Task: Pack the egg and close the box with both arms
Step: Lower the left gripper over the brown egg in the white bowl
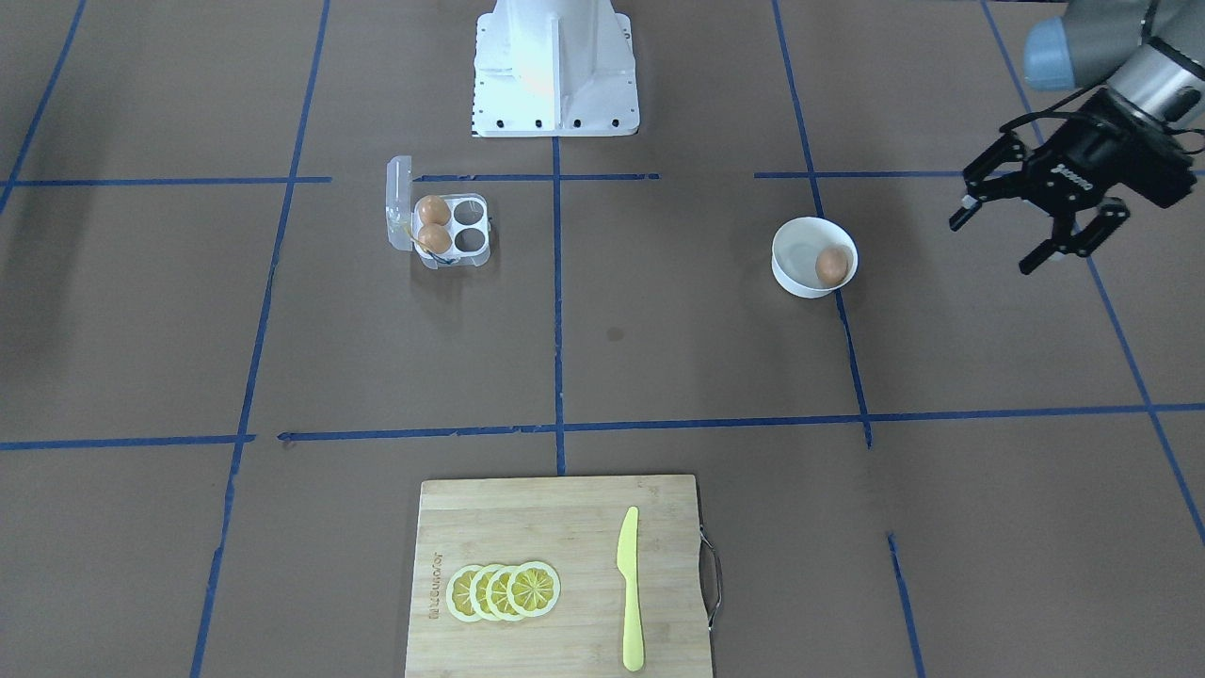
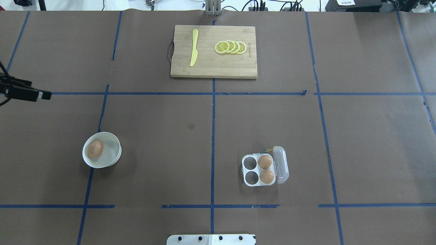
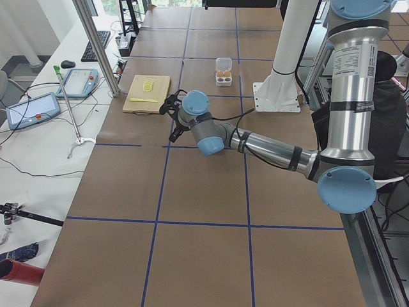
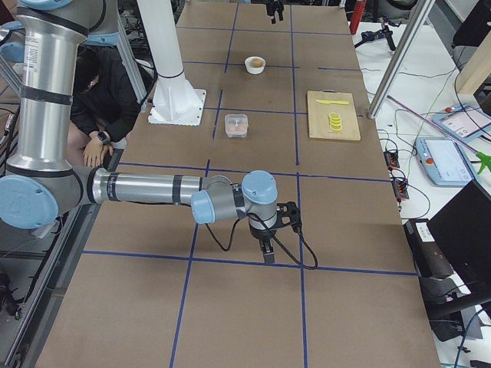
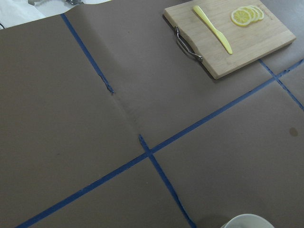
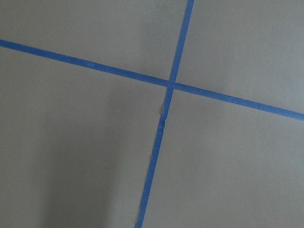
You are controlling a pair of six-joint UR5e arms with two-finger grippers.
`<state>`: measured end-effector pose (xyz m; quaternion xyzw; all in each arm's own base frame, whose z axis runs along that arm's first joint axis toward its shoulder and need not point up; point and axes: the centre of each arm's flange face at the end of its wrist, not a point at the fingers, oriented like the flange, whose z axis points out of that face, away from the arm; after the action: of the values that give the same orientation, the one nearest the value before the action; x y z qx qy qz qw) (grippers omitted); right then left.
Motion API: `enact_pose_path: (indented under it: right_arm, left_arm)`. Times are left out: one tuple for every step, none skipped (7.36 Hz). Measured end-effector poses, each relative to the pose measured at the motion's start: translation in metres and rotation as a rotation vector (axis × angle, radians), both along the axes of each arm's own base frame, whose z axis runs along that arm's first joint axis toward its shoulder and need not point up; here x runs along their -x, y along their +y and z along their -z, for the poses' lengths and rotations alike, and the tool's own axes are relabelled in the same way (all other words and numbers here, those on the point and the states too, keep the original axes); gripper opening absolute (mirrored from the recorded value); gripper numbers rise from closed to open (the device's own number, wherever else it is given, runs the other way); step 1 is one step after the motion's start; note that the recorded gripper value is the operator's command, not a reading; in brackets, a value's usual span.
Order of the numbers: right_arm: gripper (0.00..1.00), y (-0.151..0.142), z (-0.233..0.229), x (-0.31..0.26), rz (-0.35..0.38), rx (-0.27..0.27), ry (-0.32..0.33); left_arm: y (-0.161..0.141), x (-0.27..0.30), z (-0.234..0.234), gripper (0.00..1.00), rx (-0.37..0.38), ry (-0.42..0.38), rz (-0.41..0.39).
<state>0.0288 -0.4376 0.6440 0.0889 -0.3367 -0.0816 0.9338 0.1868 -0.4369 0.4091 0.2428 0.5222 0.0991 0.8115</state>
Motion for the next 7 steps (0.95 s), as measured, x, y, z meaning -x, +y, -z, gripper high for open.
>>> enact_pose_path:
  right_arm:
    - [1.0, 0.001, -0.001, 0.0, 0.0, 0.002, 0.0]
    - [1.0, 0.002, -0.002, 0.0, 0.0, 0.004, 0.001]
    - [1.0, 0.002, -0.003, 0.0, 0.0, 0.006, 0.001]
    - [1.0, 0.003, -0.004, 0.0, 0.0, 0.008, 0.001]
    - [1.0, 0.003, -0.004, 0.0, 0.0, 0.009, 0.002]
    - [1.0, 0.003, -0.004, 0.0, 0.0, 0.009, 0.002]
    - [1.0, 0.003, -0.005, 0.0, 0.0, 0.009, 0.002]
  left_arm:
    - [0.021, -0.04, 0.008, 0.84, 0.111, 0.025, 0.032]
    - [0.039, -0.075, 0.01, 0.83, 0.197, 0.028, 0.062]
    - [0.054, -0.103, 0.009, 0.81, 0.254, 0.01, 0.086]
    - [0.066, -0.126, 0.005, 0.79, 0.299, -0.022, 0.106]
    - [0.076, -0.146, 0.0, 0.79, 0.333, -0.063, 0.128]
    - [0.084, -0.163, -0.003, 0.79, 0.35, -0.103, 0.145]
    - [0.089, -0.174, -0.006, 0.79, 0.357, -0.129, 0.153]
